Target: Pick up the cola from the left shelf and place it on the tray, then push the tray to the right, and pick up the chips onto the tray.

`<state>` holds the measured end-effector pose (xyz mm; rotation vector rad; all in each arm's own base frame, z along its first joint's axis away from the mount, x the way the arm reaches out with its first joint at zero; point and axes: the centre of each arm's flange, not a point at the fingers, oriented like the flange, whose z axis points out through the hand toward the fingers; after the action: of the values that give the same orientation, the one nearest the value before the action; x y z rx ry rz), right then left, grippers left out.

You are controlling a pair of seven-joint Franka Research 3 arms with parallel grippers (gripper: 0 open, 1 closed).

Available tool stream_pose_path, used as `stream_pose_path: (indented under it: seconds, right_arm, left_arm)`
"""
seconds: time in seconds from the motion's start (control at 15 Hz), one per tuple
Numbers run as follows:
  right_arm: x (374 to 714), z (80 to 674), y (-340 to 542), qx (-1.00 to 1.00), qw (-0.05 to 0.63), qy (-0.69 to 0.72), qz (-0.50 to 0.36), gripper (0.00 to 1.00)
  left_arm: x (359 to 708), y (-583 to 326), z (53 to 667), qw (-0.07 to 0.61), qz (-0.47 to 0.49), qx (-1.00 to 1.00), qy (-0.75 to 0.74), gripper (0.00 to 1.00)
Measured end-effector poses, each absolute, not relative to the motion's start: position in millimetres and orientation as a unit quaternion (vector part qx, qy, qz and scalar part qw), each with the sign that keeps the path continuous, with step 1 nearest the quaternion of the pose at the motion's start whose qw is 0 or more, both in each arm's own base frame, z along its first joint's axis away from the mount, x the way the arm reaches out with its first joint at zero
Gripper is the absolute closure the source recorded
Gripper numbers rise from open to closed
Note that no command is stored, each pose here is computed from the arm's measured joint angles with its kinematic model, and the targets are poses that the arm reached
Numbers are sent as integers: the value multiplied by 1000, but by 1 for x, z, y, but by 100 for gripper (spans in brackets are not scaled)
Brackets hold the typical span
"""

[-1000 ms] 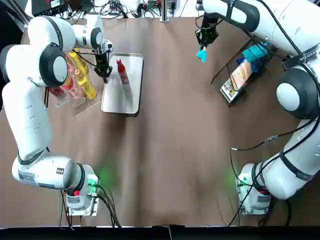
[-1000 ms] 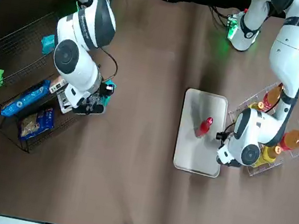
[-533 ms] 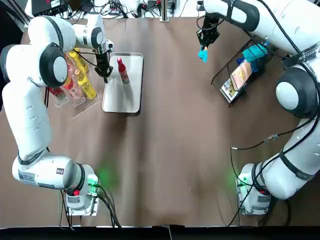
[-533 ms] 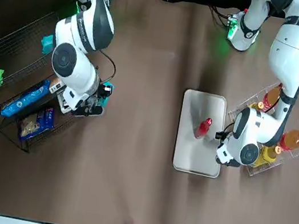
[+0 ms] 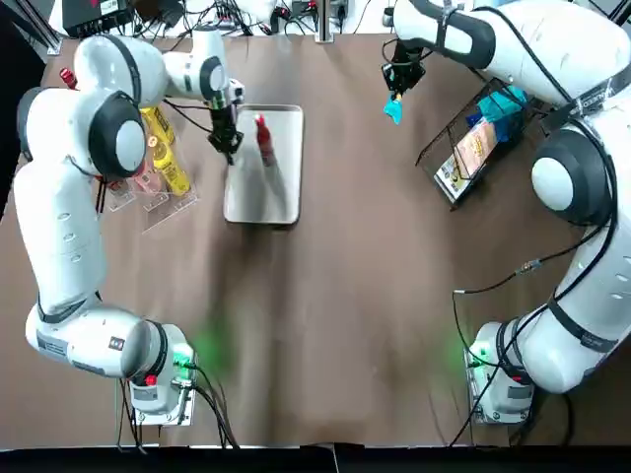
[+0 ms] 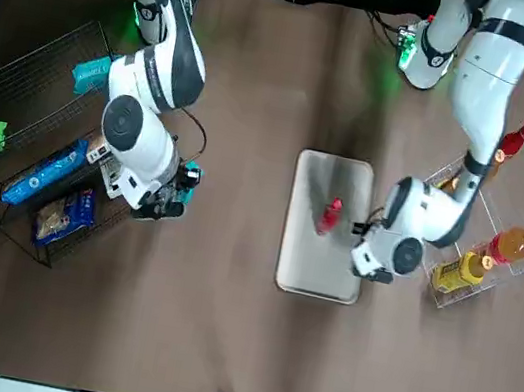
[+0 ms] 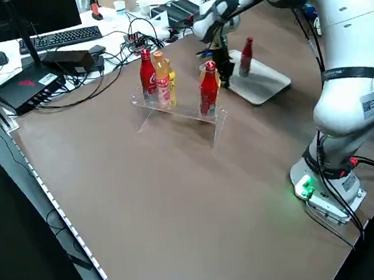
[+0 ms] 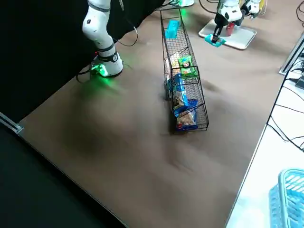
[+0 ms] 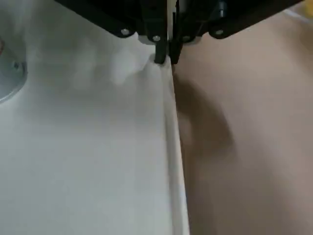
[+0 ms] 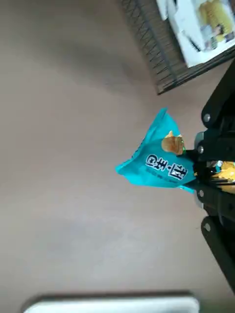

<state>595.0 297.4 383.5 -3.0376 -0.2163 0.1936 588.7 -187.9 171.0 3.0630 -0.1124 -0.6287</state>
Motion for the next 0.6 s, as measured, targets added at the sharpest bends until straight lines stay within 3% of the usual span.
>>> stream_pose_path:
  seconds: [0.6]
  right_arm:
    - [574,294,364,-991,60,-84,90,85]
  left_arm:
    - [549,-364,173,40,-172,984,-23,95]
